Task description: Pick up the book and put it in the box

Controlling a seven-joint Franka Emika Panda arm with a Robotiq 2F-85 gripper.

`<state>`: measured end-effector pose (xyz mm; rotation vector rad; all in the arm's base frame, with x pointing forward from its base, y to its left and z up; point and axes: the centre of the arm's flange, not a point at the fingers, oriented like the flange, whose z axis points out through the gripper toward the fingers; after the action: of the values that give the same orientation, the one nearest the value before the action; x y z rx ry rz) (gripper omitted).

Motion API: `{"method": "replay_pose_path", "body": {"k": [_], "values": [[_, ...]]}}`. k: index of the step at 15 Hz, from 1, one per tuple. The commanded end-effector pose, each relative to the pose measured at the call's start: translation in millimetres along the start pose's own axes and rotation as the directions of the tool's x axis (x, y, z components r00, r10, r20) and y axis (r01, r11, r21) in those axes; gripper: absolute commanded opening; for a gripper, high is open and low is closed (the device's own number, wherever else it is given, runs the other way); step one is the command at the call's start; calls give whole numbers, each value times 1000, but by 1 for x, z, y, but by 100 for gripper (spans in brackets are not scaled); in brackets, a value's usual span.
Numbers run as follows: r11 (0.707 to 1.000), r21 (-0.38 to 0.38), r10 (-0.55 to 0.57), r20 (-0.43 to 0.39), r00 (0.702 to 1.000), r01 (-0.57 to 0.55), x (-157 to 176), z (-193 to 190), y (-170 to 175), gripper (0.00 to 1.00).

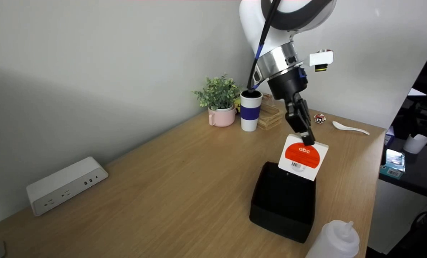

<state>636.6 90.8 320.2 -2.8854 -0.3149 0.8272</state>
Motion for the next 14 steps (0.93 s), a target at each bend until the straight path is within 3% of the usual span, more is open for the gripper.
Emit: {"method": "replay_pose_path", "body": {"k": [1, 13, 14], "values": [[999, -20, -40, 39, 998, 41, -12, 7, 2, 3], [991, -26, -132, 34, 991, 133, 38, 17, 13, 3], [991, -26, -134, 34, 990, 135, 40, 17, 14, 9]]}}
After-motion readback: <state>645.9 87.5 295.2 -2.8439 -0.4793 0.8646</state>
